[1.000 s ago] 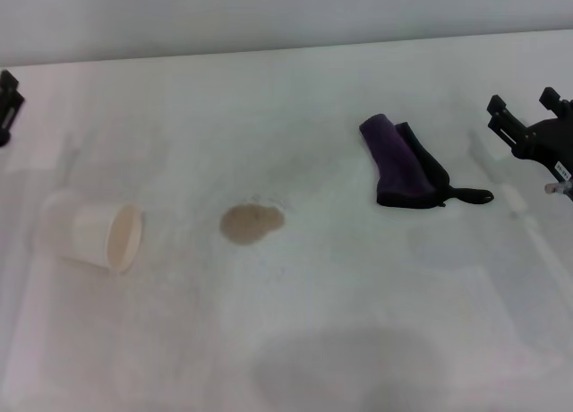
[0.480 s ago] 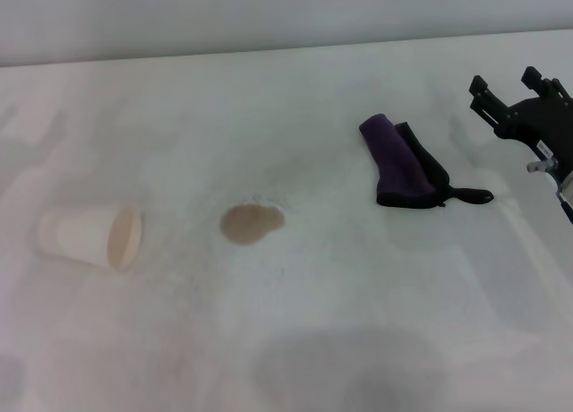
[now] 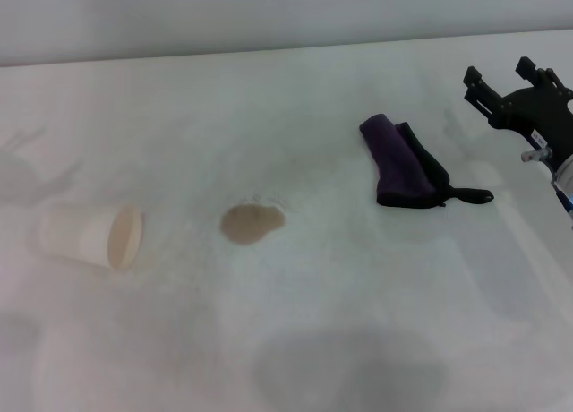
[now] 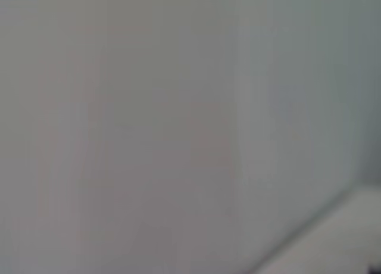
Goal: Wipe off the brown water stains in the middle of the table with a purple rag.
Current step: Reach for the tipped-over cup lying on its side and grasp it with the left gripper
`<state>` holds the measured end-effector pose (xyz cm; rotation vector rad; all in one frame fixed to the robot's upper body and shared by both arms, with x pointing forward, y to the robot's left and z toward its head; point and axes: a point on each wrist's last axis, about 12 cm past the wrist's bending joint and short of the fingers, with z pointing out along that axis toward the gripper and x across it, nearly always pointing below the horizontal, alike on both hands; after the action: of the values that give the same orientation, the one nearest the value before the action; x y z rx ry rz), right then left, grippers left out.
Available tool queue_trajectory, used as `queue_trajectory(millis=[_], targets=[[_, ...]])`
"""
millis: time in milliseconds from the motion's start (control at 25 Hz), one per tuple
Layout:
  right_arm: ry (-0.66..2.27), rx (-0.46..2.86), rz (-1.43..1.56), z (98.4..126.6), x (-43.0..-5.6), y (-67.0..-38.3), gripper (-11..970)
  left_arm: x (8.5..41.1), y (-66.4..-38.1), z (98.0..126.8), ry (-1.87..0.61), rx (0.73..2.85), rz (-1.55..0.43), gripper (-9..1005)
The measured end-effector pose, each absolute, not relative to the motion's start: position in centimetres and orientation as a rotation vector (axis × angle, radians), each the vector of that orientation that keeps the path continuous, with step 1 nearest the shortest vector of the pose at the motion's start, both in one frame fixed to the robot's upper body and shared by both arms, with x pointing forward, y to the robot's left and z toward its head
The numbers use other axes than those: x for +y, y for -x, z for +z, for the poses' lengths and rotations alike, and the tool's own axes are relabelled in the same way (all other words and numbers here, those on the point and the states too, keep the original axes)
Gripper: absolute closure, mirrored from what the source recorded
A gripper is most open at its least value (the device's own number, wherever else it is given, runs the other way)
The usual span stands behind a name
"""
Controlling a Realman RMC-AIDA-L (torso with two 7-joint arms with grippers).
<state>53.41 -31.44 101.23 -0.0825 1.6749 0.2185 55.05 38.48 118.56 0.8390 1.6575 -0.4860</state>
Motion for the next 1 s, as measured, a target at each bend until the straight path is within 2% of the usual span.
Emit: queue_trajectory(millis=[120, 320, 440, 720, 1000], targets=[[0.087, 1.671, 0.22, 101.4, -31.3, -53.7, 88, 38.7, -54.4, 120.6, -1.026, 1.686, -0.348, 114], [0.092, 1.67, 0.222, 101.5, -31.1, -54.0, 88, 37.9, -53.7, 122.1, -1.242, 1.67, -0.121, 115], [0.095, 1.677, 0.221, 101.5, -31.0, -54.3, 88, 37.0, -54.0, 122.6, -1.334, 1.691, -0.072, 115], [0.086, 1.685, 0.224, 101.5, -30.8, -54.4, 88, 33.7, -55.9, 120.0, -1.591, 1.808, -0.333, 116], [0.078, 1.691, 0.224, 101.3, -30.9, -54.2, 88, 31.2, -57.6, 120.2, -1.755, 1.799, -0.391, 117]])
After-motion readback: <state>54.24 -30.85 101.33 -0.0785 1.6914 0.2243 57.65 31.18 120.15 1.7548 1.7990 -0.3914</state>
